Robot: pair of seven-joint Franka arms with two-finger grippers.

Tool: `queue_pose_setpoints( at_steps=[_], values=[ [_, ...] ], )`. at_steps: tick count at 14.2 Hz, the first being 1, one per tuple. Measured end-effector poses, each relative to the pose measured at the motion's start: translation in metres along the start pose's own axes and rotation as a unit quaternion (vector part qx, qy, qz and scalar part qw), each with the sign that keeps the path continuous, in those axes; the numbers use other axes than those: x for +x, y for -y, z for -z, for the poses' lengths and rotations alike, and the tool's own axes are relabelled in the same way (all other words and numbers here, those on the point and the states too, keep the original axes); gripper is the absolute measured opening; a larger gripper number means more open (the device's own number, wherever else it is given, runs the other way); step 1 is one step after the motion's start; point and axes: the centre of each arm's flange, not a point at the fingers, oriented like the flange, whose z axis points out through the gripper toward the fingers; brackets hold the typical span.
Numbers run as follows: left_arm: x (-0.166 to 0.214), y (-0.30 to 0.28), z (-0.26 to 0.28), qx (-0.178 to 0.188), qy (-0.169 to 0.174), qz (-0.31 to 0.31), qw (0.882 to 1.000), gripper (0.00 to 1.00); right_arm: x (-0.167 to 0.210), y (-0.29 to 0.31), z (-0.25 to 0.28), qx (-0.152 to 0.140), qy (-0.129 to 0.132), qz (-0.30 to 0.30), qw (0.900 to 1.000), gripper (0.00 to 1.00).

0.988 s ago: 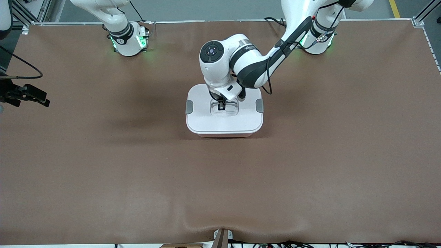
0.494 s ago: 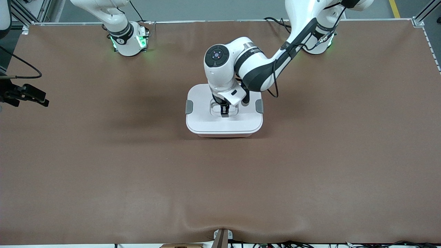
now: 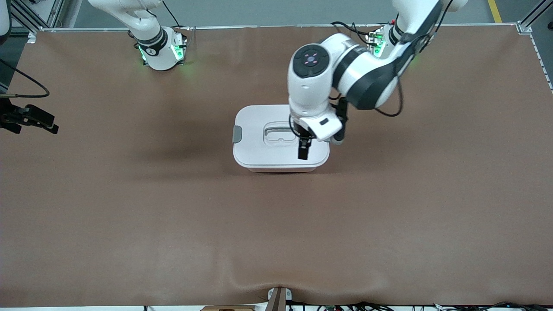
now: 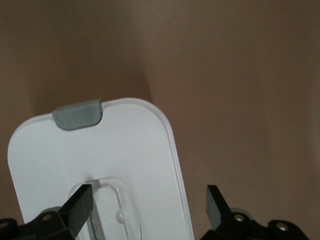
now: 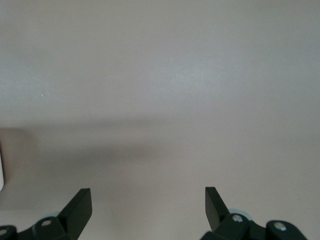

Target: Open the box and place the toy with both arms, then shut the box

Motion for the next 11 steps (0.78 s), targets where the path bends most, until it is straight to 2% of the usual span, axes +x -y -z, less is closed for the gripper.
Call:
queue_pose_setpoints(
  at_steps=[3, 5, 8, 11],
  values=[
    [0.057, -0.006, 0.033, 0.004, -0.013, -0.074, 0.997, 1.00, 0.000, -0.001, 0.001, 0.000, -0.001, 0.000, 1.000, 1.00],
    [0.088, -0.007, 0.050, 0.007, -0.019, -0.132, 0.991, 1.00, 0.000, -0.001, 0.001, 0.000, -0.001, -0.001, 1.000, 1.00],
    [0.137, -0.008, 0.073, 0.009, -0.018, -0.222, 0.975, 1.00, 0.000, -0.001, 0.003, 0.000, -0.003, -0.001, 1.000, 1.00],
    [0.186, -0.005, 0.098, 0.004, -0.009, -0.283, 0.959, 1.00, -0.002, -0.001, 0.001, 0.001, 0.006, -0.001, 1.000, 1.00]
  ],
)
